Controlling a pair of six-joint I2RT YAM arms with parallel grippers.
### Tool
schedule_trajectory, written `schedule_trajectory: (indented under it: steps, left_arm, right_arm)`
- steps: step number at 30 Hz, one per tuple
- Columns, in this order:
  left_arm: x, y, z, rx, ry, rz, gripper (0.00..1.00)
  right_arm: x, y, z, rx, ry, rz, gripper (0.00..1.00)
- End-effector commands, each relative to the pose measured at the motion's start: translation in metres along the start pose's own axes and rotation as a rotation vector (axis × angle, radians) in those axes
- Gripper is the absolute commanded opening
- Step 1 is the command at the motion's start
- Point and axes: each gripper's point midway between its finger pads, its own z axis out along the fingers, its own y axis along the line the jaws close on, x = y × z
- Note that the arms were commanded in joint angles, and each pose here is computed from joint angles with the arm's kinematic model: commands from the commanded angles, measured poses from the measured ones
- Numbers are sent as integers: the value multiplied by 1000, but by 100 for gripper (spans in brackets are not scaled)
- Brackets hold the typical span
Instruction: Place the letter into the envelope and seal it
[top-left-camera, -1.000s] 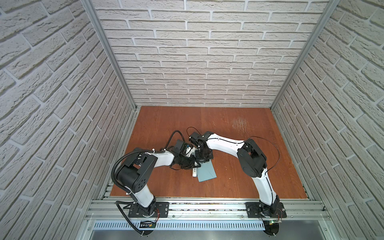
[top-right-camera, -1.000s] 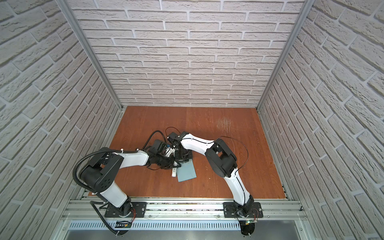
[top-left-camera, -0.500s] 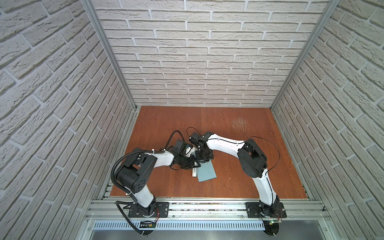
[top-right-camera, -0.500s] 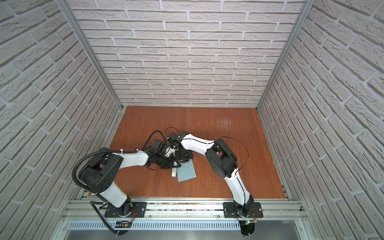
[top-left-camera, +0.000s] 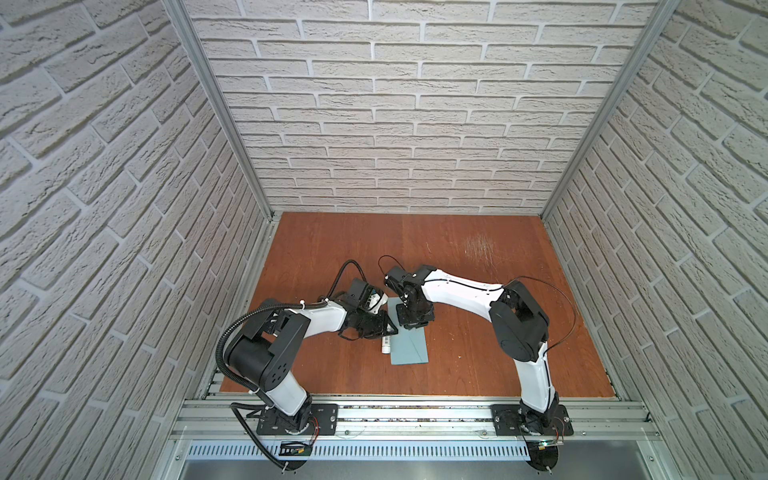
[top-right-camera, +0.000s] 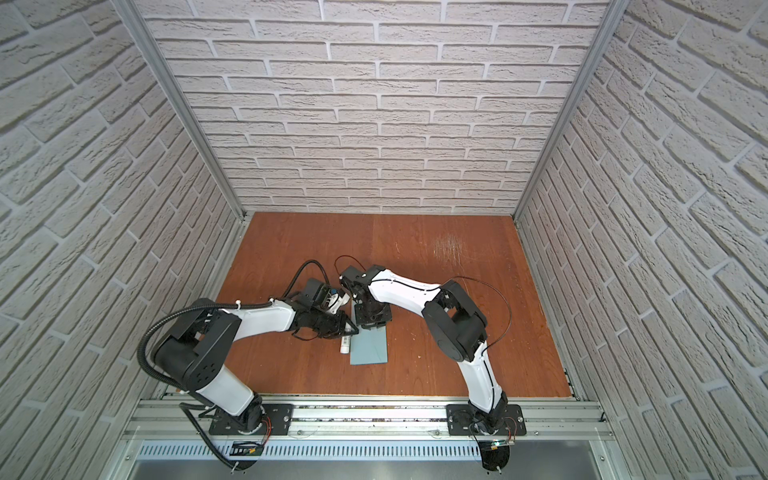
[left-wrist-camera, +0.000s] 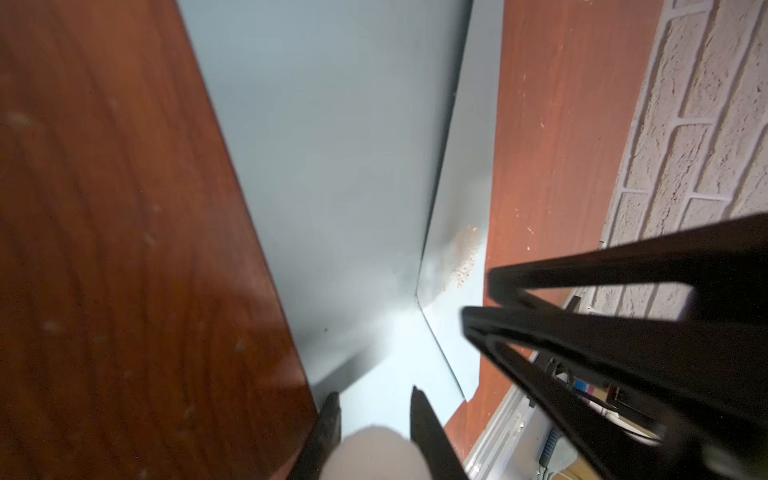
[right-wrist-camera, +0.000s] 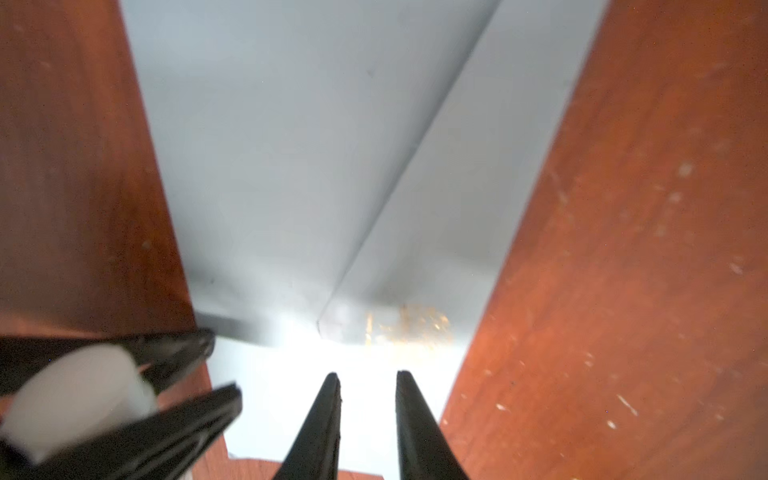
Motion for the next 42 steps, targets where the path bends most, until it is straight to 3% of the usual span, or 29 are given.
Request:
schedule_trajectory:
  steps: [1,8,15,31,42]
  left_arm:
    - [-3,2,-10,-48,-16,6,0]
    - [-12,-18,-29,-45,-54,45,0]
    - [-13,-31,-38,-52,-74,70,0]
    - [-9,-9,-5,-51,-20,23,0]
    - [-5,4,9,-50,12,4,0]
  right_arm:
    - [-1,-11,-51,-32,-100,-12,26]
    - [4,-30,-75,-52,-161,8,24]
    - [5,-32,-65,-54,-147,3,6]
    - [-22,1,1,-35,-27,-26,5]
    - [-23,10,26,-40,26,-25,5]
